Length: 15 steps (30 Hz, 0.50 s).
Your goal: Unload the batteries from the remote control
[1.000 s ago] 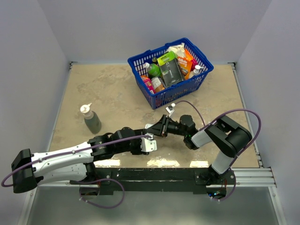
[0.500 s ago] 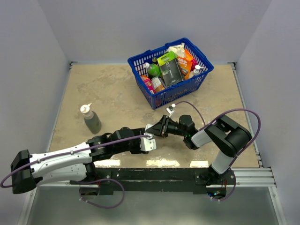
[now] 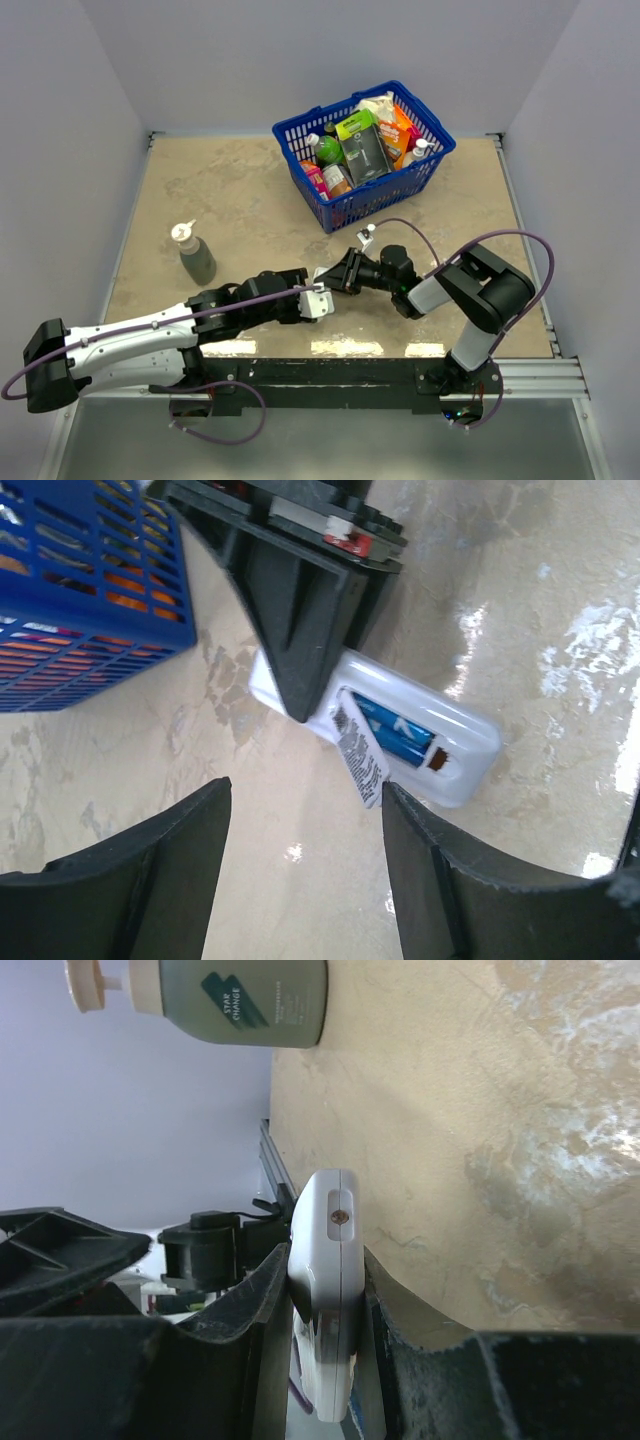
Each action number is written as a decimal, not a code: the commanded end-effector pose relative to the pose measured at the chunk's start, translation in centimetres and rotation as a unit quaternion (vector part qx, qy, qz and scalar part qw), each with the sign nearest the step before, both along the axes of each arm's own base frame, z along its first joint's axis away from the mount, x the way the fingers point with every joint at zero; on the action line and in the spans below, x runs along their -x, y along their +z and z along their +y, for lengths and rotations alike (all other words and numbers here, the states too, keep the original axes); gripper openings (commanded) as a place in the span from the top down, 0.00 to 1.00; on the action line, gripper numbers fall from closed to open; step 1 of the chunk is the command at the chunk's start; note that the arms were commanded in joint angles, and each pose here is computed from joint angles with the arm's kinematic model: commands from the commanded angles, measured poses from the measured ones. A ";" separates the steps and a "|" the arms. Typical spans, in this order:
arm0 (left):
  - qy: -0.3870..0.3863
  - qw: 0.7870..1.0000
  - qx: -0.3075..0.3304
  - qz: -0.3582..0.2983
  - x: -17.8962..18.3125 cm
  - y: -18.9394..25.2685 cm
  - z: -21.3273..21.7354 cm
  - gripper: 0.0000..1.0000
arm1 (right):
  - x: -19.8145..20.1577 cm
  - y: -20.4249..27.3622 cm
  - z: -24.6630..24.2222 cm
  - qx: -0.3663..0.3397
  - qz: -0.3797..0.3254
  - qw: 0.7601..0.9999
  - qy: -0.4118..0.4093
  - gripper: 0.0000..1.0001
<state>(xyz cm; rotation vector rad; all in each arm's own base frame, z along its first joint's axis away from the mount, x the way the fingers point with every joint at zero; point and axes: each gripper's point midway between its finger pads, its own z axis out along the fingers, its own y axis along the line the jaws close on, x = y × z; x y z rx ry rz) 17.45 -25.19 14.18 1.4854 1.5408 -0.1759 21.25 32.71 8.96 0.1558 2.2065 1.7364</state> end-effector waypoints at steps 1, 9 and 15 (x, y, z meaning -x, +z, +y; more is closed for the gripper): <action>0.088 0.994 0.018 -0.068 -3.5 2.1 1.3 0.34 | 3.0 1.1 0.9 -0.024 -0.006 0.996 0.081 1.00; 0.131 0.989 0.002 -0.064 -4.3 1.1 2.1 0.34 | 2.4 0.1 0.5 -0.016 0.011 0.998 0.058 1.00; 0.148 0.987 -0.004 -0.060 -4.6 0.7 2.2 0.34 | 2.2 -0.3 0.3 -0.010 0.017 0.999 0.046 1.00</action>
